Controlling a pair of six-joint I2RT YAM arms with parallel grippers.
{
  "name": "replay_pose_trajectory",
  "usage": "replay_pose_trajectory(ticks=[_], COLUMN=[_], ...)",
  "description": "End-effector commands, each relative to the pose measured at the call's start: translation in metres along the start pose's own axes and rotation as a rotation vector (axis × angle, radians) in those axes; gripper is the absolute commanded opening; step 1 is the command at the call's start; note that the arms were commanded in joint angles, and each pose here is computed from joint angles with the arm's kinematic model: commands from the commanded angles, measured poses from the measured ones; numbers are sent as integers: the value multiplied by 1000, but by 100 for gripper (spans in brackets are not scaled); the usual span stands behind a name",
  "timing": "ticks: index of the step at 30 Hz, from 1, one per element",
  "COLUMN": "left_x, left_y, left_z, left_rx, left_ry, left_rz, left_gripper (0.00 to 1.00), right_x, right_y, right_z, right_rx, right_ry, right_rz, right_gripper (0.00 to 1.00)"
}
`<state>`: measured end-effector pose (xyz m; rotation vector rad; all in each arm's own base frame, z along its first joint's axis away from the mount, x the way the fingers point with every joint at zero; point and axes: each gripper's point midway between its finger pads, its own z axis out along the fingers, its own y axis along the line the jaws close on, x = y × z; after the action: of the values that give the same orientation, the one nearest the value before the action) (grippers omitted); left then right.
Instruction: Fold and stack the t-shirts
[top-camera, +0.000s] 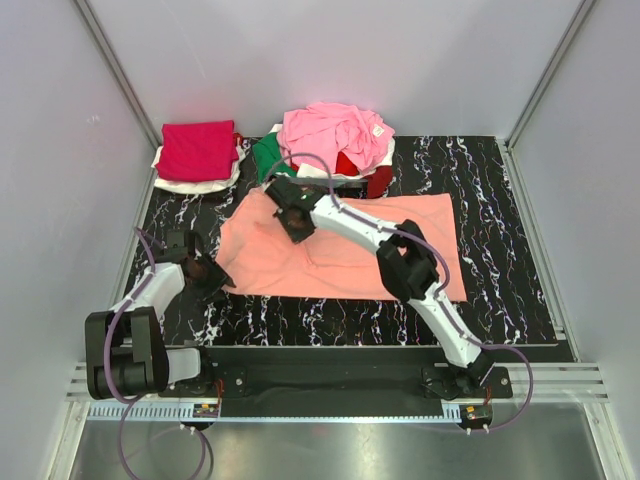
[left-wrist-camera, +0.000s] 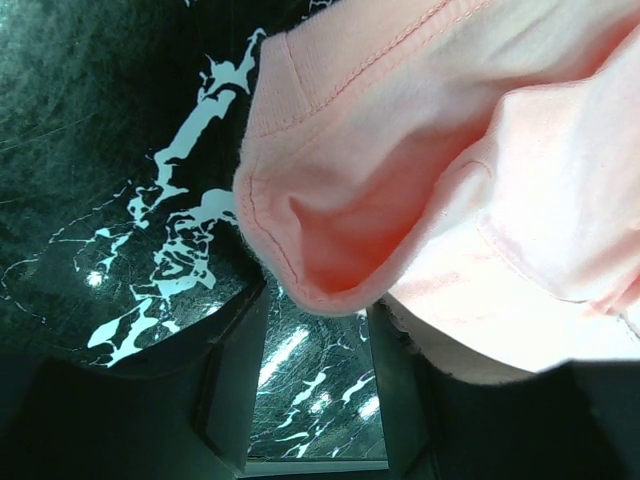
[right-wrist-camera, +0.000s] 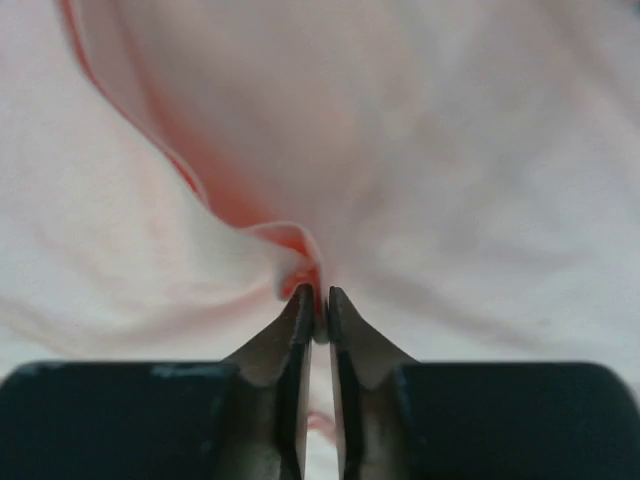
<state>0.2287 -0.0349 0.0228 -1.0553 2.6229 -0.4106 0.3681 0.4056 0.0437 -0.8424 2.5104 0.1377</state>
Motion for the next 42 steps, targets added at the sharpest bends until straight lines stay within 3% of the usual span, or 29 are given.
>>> replay_pose_trajectory(ticks=[1,2,5,8,11,12,14,18,19,20,22,25,32,38,42], left_x=[-2,-1,0,-1,-9,-16,-24,-36,-36,-36,-36,-36,-49,-51,-52], left_y=[-5,-5,-4,-7,-11,-16,-17,-11,-9,-7,-4,-1,0,-1,-3], left_z=[-5,-5,-8,-13,-26,-35,-48,-57,-55,-51,-42,-24,-7,3,4], left_rx=[31,28,28,38,51,69,75,49,40,32,26,24,6,9,17], left_ry=[-6,-5,-9,-24,-79,-123,-189,-277,-279,-272,-270,-254,-277,-256,-256], left_rz=[-6,-6,-9,-17,-22,-17,-9,-13,-16,-19,-24,-31,-42,-53,-50], left_gripper=[48,48,49,52,61,68,73,78,78,78,76,73,67,59,57], right_x=[-48,-48,-57,-73,-75,-70,-50,21,43,84,124,195,266,303,319], right_y=[-37,-49,-64,-74,-88,-100,-116,-166,-194,-200,-218,-208,-231,-244,-244], right_z=[-17,-11,-10,-30,-49,-65,-92,-133,-139,-147,-155,-162,-156,-159,-156], right_rx=[-13,-7,-1,16,55,70,78,81,108,118,110,87,178,295,326], right_ry=[-118,-110,-121,-160,-181,-183,-184,-168,-159,-135,-128,-121,-124,-67,-77], right_rz=[80,101,130,150,188,237,313,678,789,869,1058,1237,1478,1573,1638], right_gripper=[20,45,78,83,84,84,84,86,86,86,86,85,80,79,72])
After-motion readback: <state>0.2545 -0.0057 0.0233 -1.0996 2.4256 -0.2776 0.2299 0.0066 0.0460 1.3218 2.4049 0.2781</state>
